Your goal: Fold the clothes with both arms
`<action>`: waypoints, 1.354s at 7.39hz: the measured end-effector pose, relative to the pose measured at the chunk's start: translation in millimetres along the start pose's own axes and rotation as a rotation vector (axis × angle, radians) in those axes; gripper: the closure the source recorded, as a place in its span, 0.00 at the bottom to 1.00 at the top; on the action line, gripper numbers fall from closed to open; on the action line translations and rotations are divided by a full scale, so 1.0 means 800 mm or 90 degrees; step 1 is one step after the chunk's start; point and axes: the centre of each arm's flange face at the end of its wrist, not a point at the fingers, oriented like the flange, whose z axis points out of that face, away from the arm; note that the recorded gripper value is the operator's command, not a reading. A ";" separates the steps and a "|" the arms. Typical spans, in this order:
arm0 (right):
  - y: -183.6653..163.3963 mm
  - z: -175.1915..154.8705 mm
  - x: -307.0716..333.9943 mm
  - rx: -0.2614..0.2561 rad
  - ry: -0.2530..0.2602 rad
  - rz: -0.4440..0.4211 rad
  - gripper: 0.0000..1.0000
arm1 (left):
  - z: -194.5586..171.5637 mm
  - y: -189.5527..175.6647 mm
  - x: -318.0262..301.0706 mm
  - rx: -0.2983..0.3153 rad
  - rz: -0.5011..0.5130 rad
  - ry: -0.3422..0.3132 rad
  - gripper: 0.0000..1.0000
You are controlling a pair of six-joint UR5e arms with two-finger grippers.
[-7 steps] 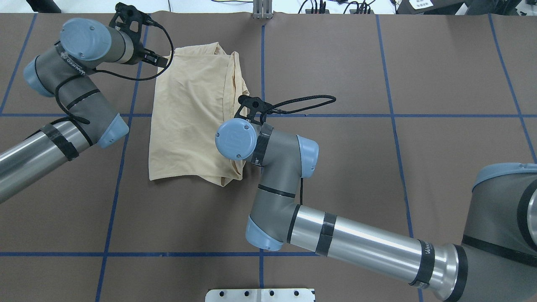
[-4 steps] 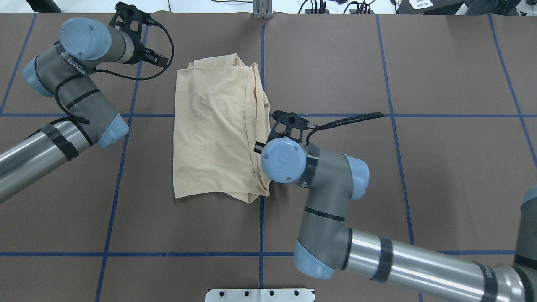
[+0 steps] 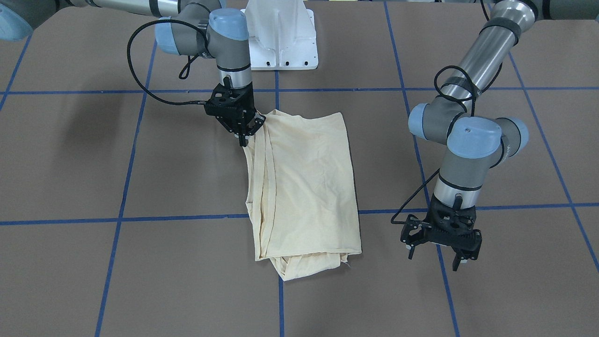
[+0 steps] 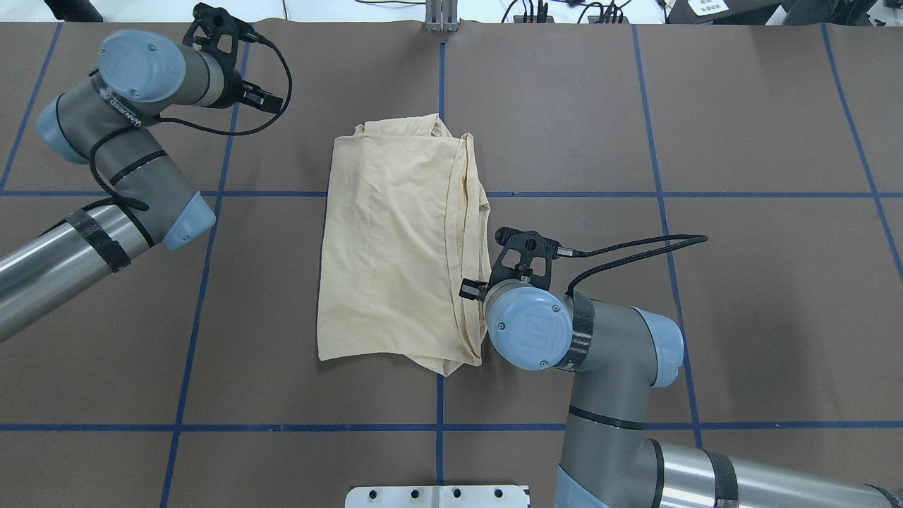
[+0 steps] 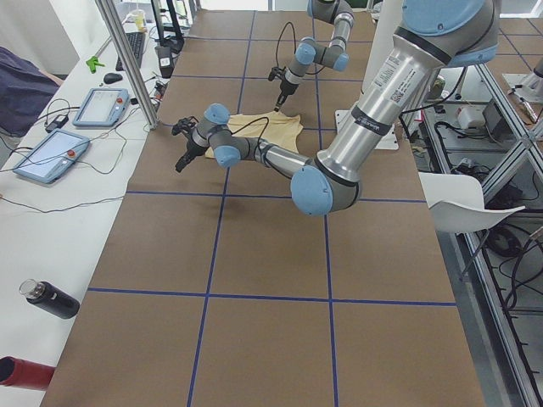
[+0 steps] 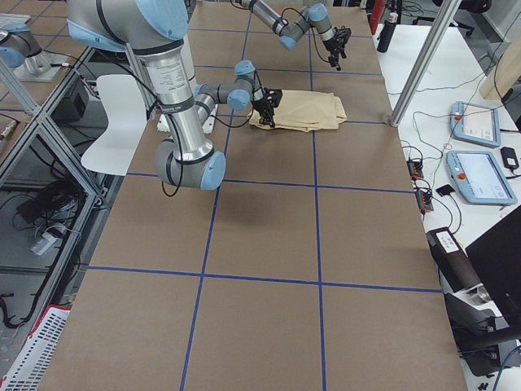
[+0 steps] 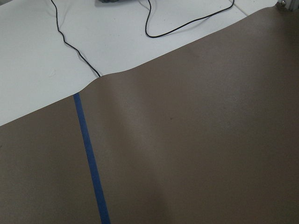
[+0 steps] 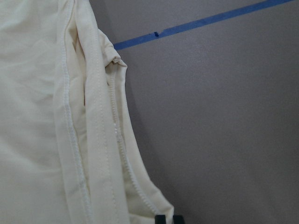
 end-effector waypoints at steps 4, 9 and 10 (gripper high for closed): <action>-0.058 0.008 -0.071 0.021 0.037 -0.061 0.00 | -0.006 0.003 0.000 0.001 0.001 0.002 0.00; -0.053 0.056 -0.117 -0.037 0.156 -0.142 0.00 | -0.007 0.002 0.000 0.002 0.002 0.003 0.00; -0.052 0.061 -0.118 -0.039 0.163 -0.148 0.00 | -0.007 0.003 0.000 0.003 0.002 0.003 0.00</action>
